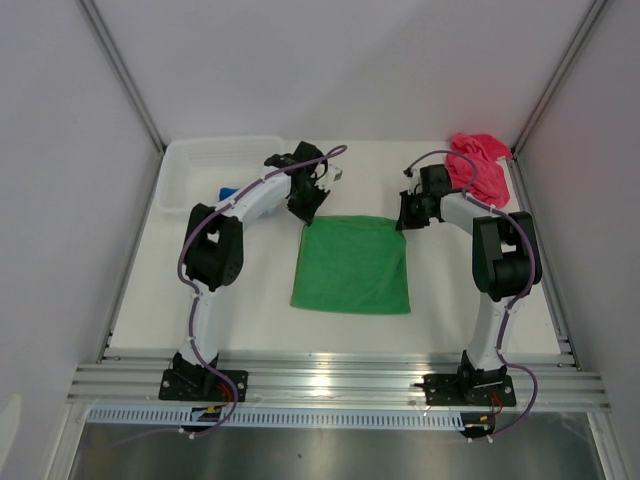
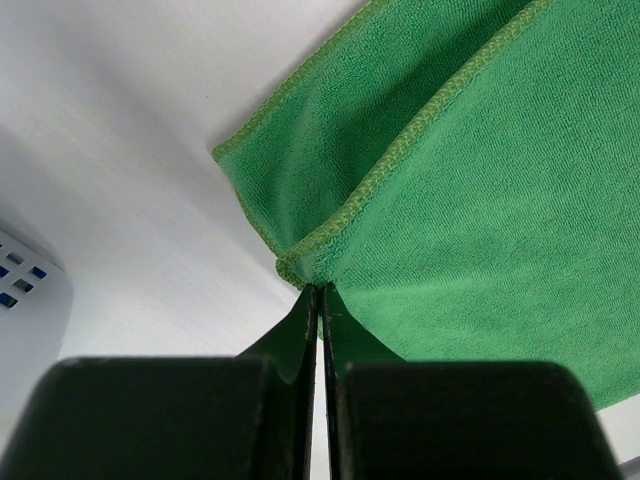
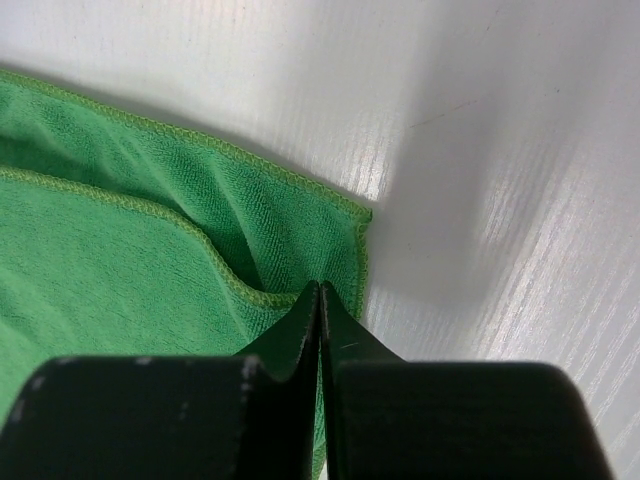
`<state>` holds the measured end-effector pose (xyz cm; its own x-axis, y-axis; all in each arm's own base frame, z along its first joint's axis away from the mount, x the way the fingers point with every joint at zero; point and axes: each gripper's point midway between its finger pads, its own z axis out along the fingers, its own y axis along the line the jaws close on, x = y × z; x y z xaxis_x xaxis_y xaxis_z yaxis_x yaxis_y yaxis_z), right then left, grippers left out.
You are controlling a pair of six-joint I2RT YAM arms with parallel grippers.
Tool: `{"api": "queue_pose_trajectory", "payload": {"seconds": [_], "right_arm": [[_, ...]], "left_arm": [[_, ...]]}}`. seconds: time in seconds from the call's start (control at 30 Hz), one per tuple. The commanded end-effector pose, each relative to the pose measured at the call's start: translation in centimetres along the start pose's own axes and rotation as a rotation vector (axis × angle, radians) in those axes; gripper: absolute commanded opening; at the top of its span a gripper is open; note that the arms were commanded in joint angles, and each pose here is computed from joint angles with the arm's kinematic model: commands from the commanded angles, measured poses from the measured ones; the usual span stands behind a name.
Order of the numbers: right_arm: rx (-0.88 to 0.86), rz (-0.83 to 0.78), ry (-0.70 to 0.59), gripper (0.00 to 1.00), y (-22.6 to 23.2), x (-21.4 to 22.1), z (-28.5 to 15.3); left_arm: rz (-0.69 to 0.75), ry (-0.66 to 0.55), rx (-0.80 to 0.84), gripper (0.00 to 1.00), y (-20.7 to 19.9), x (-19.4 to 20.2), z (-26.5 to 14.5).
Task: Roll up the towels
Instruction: Fold the towel
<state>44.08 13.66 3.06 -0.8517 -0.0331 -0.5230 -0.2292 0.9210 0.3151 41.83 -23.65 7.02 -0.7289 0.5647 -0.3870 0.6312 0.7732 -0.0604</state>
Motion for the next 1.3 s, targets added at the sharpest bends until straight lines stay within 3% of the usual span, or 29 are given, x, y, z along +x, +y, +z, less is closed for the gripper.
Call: {"api": "queue_pose_trajectory", "payload": {"seconds": [0.0, 0.43, 0.83, 0.93, 1.0, 1.03, 1.27], "right_arm": [[-0.02, -0.027, -0.045, 0.0, 0.8, -1.4, -1.0], [-0.011, 0.018, -0.124, 0.0, 0.9, -2.8, -3.7], [-0.019, 0.007, -0.264, 0.0, 2.4, -5.7, -9.4], [-0.015, 0.015, -0.26, 0.01, 1.9, -5.3, -8.8], [-0.027, 0.017, -0.23, 0.11, 1.5, -5.1, -7.6], [-0.021, 0.023, -0.163, 0.21, 0.9, -3.8, -5.8], [0.02, 0.009, -0.09, 0.3, -0.5, -2.9, -2.4]], "left_arm": [[0.011, -0.02, -0.014, 0.01, 0.0, -0.4, -0.7], [0.021, -0.027, -0.026, 0.01, 0.2, -0.3, -1.1], [0.029, -0.082, -0.036, 0.01, 0.1, -1.4, -2.6], [0.03, -0.073, -0.036, 0.01, 0.2, -1.3, -2.2], [0.025, -0.06, -0.026, 0.01, 0.1, -1.0, -1.7], [0.024, -0.06, -0.024, 0.01, 0.0, -1.0, -1.7], [0.025, -0.05, -0.027, 0.01, 0.1, -0.7, -1.6]]}}
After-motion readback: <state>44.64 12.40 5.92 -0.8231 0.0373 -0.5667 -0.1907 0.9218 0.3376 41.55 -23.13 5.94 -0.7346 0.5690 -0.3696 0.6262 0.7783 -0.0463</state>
